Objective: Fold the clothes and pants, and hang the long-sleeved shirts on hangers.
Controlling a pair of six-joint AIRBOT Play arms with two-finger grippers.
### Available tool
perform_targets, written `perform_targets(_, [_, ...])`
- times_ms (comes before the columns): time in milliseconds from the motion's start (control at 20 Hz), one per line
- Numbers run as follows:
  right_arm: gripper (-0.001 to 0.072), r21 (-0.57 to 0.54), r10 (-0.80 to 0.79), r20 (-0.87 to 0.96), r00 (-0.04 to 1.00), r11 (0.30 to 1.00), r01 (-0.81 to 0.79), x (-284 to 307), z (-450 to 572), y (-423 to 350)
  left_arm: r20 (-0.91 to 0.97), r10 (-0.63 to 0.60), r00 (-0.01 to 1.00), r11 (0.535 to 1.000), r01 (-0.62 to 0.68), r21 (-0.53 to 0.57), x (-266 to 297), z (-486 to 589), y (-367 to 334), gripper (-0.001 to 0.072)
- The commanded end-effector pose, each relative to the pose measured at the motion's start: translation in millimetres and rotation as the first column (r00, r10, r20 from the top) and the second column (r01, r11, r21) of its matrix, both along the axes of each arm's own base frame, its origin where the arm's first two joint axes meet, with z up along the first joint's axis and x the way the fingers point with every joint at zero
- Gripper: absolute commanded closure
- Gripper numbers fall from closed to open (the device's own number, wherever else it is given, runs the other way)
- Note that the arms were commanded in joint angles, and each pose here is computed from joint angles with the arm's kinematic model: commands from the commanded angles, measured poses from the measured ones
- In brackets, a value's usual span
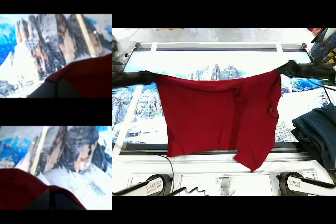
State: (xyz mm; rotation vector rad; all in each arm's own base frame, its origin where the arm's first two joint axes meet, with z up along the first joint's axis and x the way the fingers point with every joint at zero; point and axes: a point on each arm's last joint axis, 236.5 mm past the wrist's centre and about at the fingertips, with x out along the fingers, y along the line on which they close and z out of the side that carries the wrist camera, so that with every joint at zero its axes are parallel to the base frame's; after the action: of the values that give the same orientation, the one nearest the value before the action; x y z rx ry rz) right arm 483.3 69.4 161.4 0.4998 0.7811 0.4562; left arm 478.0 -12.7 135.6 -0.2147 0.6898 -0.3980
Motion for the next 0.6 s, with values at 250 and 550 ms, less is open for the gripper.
perform_targets(250, [0.0696,-0.071,-0.181,-0.135,0.974,0.982,0.173,79,-158,-30,-0.071,0.136,0.988,0.989,-0.131,0.076,81,-147,2,0.0698])
perform_targets(550, [0.0696,-0.098,-0.084,-0.292,0.953,0.994,0.057,37,-179,-42,-0.152,0.068,0.986,0.996,-0.06,0.059,54,-142,7,0.0699])
